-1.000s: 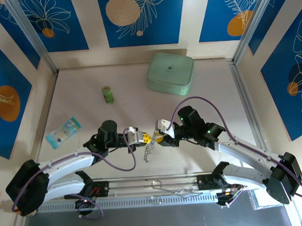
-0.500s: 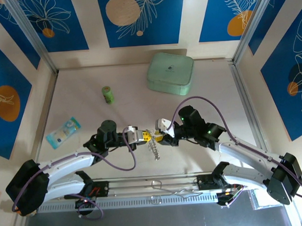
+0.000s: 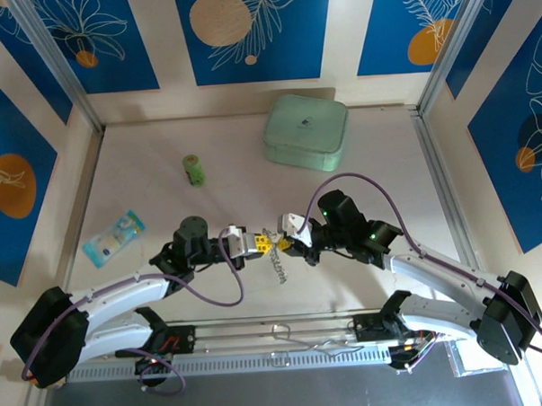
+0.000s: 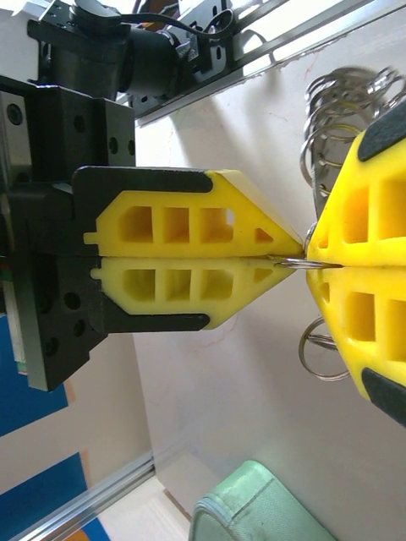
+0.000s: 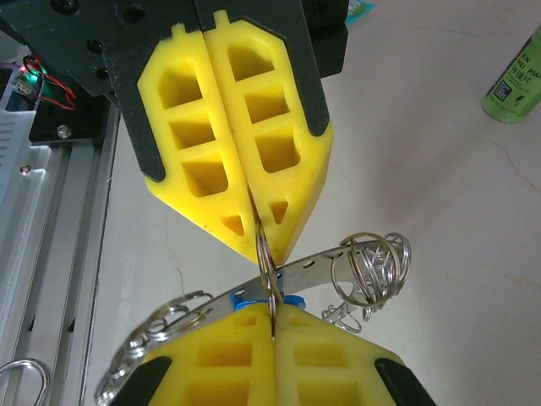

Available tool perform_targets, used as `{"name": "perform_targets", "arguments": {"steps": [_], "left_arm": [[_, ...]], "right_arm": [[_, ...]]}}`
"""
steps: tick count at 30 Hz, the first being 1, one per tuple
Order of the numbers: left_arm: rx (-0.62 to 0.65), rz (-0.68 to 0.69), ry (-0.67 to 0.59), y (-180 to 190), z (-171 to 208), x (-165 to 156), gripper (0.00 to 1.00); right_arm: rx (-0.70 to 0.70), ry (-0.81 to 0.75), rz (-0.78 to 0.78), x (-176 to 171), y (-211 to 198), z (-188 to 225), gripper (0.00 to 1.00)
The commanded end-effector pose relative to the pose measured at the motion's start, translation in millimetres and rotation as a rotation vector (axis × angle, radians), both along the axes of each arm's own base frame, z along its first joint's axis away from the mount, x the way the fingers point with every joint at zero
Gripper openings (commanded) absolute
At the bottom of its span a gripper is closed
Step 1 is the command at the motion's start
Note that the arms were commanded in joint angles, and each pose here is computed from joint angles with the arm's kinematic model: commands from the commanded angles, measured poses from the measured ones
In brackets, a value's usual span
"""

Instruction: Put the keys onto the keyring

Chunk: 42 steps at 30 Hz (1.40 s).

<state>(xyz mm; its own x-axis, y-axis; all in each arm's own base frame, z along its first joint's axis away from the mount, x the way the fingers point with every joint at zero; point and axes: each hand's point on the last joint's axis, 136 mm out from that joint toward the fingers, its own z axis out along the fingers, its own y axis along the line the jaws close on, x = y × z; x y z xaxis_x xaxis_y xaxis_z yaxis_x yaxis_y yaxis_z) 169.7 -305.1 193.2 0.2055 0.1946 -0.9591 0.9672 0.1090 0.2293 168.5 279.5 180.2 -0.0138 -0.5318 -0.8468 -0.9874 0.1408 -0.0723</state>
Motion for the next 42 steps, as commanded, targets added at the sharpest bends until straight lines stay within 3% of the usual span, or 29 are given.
{"name": "perform_targets", "arguments": {"steps": [1,10,14,21,26,28,29,30,31,37,40,42], "left_arm": [[-0.126,-0.071,-0.051,-3,33,-13,0.00],[-0.135,-0.096,-0.033,-3,32,-18,0.00],[-0.154,-0.088,-0.027,-3,31,-17,0.00],[-0.193,-0.092,-0.009,-7,34,-14,0.00],[-0.198,-0.095,-0.005,-8,35,-14,0.00],[-0.182,-0.097,0.001,-8,33,-14,0.00],[-0.168,-0.088,0.007,-8,30,-12,0.05],[-0.148,-0.074,0.012,-8,27,-10,0.18],[-0.118,-0.065,0.017,-7,23,-9,0.22],[0.105,-0.095,0.034,-4,4,-13,0.21],[0.131,-0.094,0.020,-3,3,-12,0.20],[0.131,-0.098,0.016,-4,5,-12,0.14]], "right_arm": [[-0.014,0.035,0.002,1,2,-11,0.02],[0.156,0.000,0.024,-4,0,20,0.26],[0.197,-0.003,0.071,-13,0,27,0.28],[0.206,0.007,0.087,-13,5,27,0.25],[0.197,-0.013,0.062,-7,4,28,0.00],[0.187,-0.014,0.058,-7,3,29,0.00],[0.179,-0.016,0.054,-6,2,31,0.00],[0.163,-0.014,0.047,-6,0,31,0.00],[0.138,-0.011,0.045,-6,-1,30,0.00],[-0.077,-0.042,0.076,-12,-6,18,0.00],[-0.117,-0.057,0.097,-13,-4,19,0.00],[-0.158,-0.079,0.109,-13,-3,17,0.00]]}}
